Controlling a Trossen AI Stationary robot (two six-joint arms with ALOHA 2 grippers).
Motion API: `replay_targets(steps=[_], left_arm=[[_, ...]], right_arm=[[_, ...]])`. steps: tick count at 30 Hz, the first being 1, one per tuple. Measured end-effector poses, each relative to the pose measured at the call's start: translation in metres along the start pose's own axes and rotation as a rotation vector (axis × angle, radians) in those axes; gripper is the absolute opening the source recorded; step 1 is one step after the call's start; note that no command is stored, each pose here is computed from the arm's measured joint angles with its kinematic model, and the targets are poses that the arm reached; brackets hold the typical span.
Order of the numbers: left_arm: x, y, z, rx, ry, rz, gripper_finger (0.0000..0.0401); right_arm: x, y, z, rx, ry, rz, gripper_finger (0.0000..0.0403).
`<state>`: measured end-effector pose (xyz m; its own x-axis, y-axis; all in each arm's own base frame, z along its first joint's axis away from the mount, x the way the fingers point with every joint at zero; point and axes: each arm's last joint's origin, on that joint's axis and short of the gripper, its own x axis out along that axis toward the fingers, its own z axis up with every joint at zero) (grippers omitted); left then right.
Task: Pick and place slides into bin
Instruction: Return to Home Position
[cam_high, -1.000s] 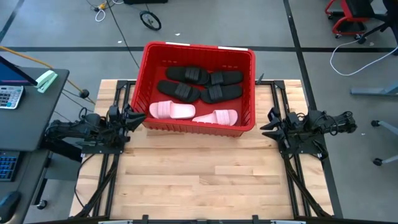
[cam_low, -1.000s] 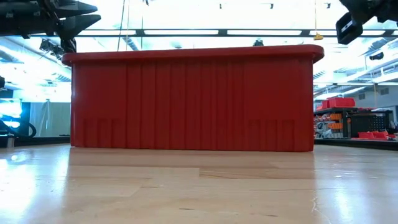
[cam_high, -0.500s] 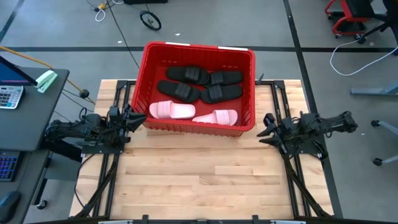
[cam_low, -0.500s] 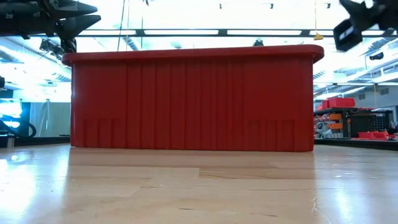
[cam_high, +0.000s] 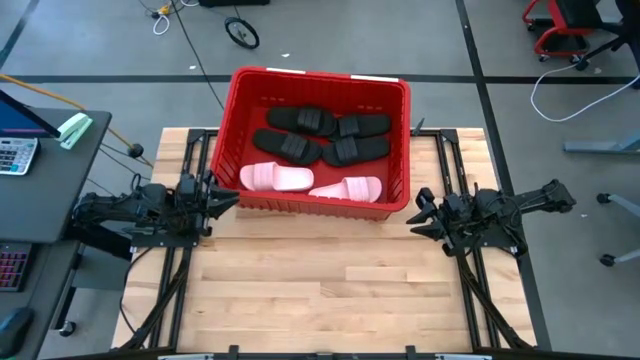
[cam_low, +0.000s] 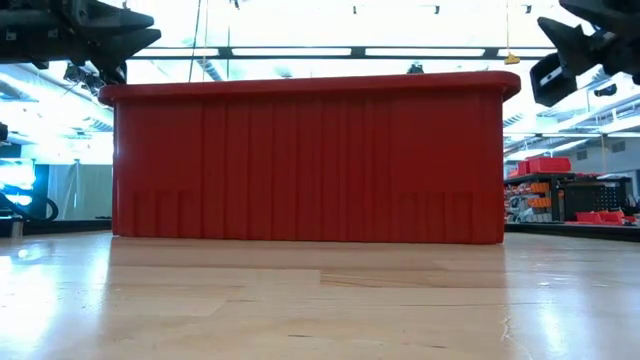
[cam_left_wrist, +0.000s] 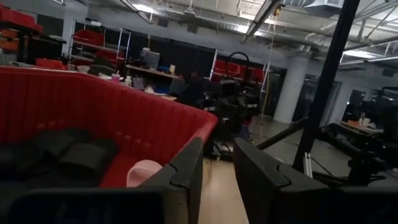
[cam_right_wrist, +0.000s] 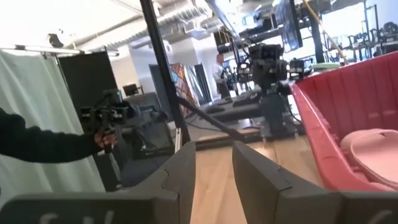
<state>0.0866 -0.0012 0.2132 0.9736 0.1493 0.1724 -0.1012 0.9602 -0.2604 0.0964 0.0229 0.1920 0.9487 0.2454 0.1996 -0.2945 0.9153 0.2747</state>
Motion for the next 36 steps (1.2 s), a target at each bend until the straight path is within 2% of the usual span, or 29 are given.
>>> replay_targets(steps=[11, 15, 19, 22, 36], left_arm=[[0.000, 0.000, -0.001, 0.003, 0.017, 0.004, 0.0085], [0.000, -0.001, 0.002, -0.067, -0.010, -0.011, 0.0091], [-0.001, -0.006, 0.003, -0.087, -0.001, -0.191, 0.0095], [-0.001, -0.009, 0.003, -0.095, 0.021, -0.284, 0.0095], [-0.006, -0.021, 0.003, -0.139, 0.054, -0.476, 0.0084]], right_arm=[[0.000, -0.001, -0.004, 0.024, 0.036, -0.011, 0.0113], [0.000, -0.001, -0.003, 0.025, 0.036, -0.011, 0.0113], [0.000, -0.001, -0.003, 0.025, 0.036, -0.011, 0.0113], [0.000, -0.001, -0.004, 0.025, 0.036, -0.011, 0.0113], [0.000, -0.001, -0.003, 0.024, 0.036, -0.011, 0.0113]])
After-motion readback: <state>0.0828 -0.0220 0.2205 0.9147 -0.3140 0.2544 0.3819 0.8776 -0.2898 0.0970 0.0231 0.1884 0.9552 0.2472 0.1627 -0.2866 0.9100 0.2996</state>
